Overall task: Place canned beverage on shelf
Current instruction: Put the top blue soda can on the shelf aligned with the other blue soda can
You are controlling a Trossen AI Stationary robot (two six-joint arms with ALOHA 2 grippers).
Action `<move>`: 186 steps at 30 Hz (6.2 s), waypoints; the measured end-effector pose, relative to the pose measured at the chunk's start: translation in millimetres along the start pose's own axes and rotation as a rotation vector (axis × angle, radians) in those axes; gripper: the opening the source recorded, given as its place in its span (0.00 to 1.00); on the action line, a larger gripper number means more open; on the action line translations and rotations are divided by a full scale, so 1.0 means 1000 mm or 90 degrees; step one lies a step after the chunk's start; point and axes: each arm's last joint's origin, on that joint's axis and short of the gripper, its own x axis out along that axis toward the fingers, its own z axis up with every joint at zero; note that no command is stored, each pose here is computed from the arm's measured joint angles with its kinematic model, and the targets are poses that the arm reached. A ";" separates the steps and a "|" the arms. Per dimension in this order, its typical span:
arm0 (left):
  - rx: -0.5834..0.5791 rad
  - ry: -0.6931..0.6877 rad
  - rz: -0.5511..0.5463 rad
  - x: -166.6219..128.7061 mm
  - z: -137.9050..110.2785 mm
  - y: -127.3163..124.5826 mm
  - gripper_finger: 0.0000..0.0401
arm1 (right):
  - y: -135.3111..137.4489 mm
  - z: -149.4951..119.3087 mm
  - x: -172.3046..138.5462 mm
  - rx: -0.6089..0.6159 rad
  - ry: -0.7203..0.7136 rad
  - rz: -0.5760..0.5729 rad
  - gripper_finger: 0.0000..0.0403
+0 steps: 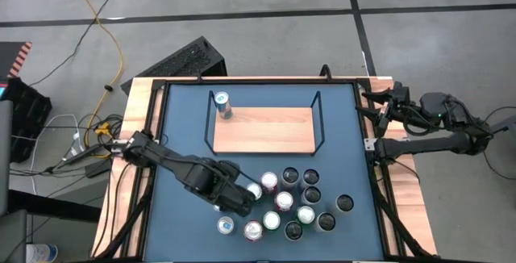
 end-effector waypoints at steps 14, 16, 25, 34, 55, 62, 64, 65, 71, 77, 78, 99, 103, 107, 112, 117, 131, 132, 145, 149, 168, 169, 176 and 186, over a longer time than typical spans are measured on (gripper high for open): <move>0.005 -0.006 0.048 0.021 -0.006 -0.005 0.76 | 0.000 0.000 0.000 -0.002 0.000 0.000 0.65; -0.001 -0.006 0.046 0.020 -0.006 -0.004 0.76 | 0.000 0.000 0.000 -0.002 0.000 0.000 0.65; -0.033 -0.019 0.029 0.020 -0.012 0.011 0.76 | 0.000 0.000 0.000 -0.017 0.000 0.000 0.65; -0.119 0.019 -0.124 0.044 -0.016 0.063 0.70 | 0.000 0.000 0.000 -0.007 0.000 0.000 0.65; -0.071 0.037 -0.076 0.040 -0.003 0.071 0.69 | 0.000 0.000 0.000 0.007 -0.001 0.000 0.65; -0.065 0.032 -0.072 0.039 -0.003 0.071 0.69 | 0.000 0.000 0.000 0.007 -0.001 0.000 0.65; -0.068 0.040 -0.063 0.043 -0.003 0.069 0.69 | 0.000 0.000 0.000 0.006 -0.001 -0.001 0.65; -0.068 0.040 -0.058 0.046 -0.004 0.068 0.69 | 0.000 0.000 0.000 0.006 -0.001 -0.001 0.65; -0.059 0.067 -0.062 0.056 -0.003 0.061 0.69 | 0.000 0.000 0.000 0.005 -0.001 -0.001 0.65; -0.080 0.053 -0.062 0.056 0.000 0.062 0.69 | 0.000 0.000 0.000 0.005 0.000 -0.001 0.65; -0.081 0.055 -0.063 0.056 0.000 0.061 0.69 | 0.000 0.000 0.000 0.005 0.000 -0.001 0.65; -0.111 0.065 -0.038 0.074 -0.004 0.052 0.69 | -0.001 -0.004 0.000 -0.006 0.021 -0.005 0.65; -0.110 0.064 -0.026 0.076 -0.004 0.053 0.69 | -0.001 -0.005 0.000 -0.010 0.031 -0.007 0.65; -0.085 0.082 -0.013 0.084 -0.005 0.050 0.69 | -0.001 -0.005 0.000 -0.010 0.030 -0.006 0.65; -0.086 0.078 -0.017 0.086 0.000 0.049 0.69 | -0.001 -0.005 0.000 -0.010 0.031 -0.007 0.65; -0.091 0.087 -0.014 0.086 0.001 0.049 0.62 | -0.001 -0.005 0.000 -0.011 0.033 -0.007 0.65; -0.088 0.087 -0.028 0.084 0.003 0.048 0.54 | -0.001 -0.005 0.000 -0.016 0.033 -0.007 0.65; -0.087 0.083 -0.030 0.082 0.004 0.049 0.54 | -0.001 -0.005 0.000 -0.017 0.033 -0.007 0.65; 0.111 0.112 0.011 0.051 0.043 0.058 0.54 | -0.001 -0.005 0.000 -0.017 0.033 -0.007 0.65; 0.179 0.100 0.025 0.035 0.063 0.062 0.54 | -0.001 -0.005 0.000 -0.017 0.033 -0.007 0.65; 0.581 -0.006 0.003 0.000 0.139 0.073 0.56 | -0.001 -0.005 0.000 -0.017 0.033 -0.008 0.65; 0.588 -0.007 0.005 0.000 0.142 0.074 0.56 | -0.001 -0.005 0.000 -0.017 0.033 -0.008 0.65; 0.675 -0.004 0.088 -0.002 0.162 0.091 0.54 | -0.001 -0.005 0.000 -0.017 0.033 -0.008 0.65; 0.791 -0.010 0.131 -0.005 0.190 0.106 0.54 | -0.001 -0.005 0.000 0.004 0.032 -0.009 0.65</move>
